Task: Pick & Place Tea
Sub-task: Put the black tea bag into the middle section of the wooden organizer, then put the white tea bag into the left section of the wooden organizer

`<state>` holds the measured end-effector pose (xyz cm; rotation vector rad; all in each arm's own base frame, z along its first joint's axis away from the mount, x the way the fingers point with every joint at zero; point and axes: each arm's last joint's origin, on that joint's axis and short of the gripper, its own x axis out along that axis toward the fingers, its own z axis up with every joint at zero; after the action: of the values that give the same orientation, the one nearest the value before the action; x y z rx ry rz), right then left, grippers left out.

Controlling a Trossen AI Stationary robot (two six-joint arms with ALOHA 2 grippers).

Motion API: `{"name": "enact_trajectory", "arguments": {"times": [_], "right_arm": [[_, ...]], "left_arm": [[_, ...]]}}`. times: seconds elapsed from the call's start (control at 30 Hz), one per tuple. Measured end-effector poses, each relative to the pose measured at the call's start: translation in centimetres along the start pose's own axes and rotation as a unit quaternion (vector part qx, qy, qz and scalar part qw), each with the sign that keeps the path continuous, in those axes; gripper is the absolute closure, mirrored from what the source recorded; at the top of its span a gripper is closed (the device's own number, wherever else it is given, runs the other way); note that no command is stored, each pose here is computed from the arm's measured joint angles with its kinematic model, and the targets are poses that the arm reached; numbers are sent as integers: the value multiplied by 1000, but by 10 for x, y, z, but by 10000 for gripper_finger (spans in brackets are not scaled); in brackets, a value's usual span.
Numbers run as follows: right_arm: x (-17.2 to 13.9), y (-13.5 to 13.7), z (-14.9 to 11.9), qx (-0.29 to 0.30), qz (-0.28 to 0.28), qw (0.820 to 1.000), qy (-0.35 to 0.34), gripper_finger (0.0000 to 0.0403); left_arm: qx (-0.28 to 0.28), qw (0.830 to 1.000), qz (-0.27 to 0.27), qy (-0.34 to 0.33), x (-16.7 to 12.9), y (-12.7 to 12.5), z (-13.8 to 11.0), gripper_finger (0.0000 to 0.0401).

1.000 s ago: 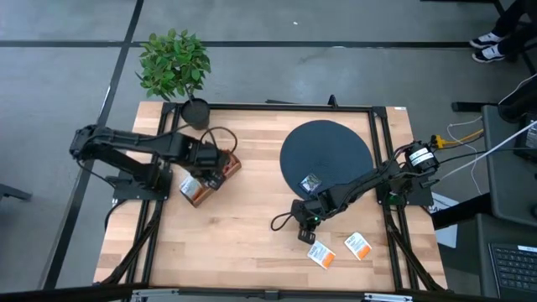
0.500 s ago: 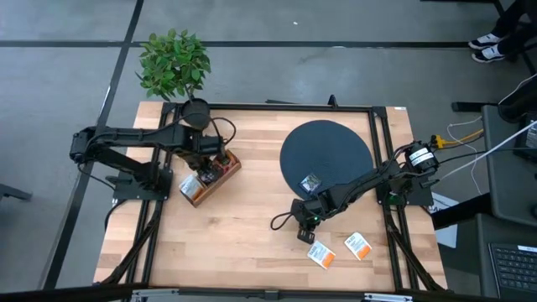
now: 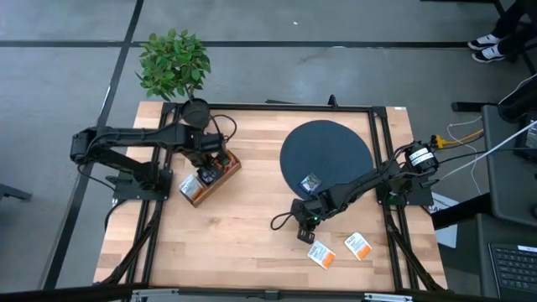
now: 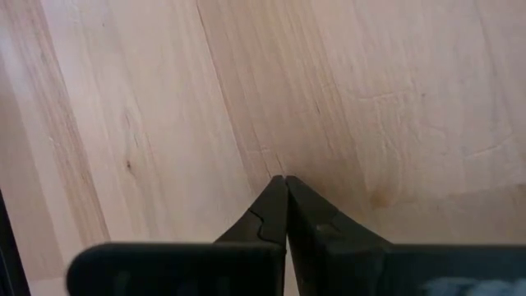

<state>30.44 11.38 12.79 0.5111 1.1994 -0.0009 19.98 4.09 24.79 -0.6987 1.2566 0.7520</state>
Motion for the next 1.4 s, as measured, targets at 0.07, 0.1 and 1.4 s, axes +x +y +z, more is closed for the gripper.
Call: {"name": "enact_trajectory", "arguments": {"times": [0.07, 0.1, 1.4], "right_arm": [[0, 0, 0, 0, 0, 1000, 0, 394], [0, 0, 0, 0, 0, 1000, 0, 394], [0, 1, -3, -4, -3, 1000, 10, 394]], "left_arm": [[1, 1000, -4, 6, 1, 2, 2, 399], [2, 1000, -5, 9, 1, 2, 3, 399], [-55, 997, -41, 31, 1, -2, 2, 337]]}}
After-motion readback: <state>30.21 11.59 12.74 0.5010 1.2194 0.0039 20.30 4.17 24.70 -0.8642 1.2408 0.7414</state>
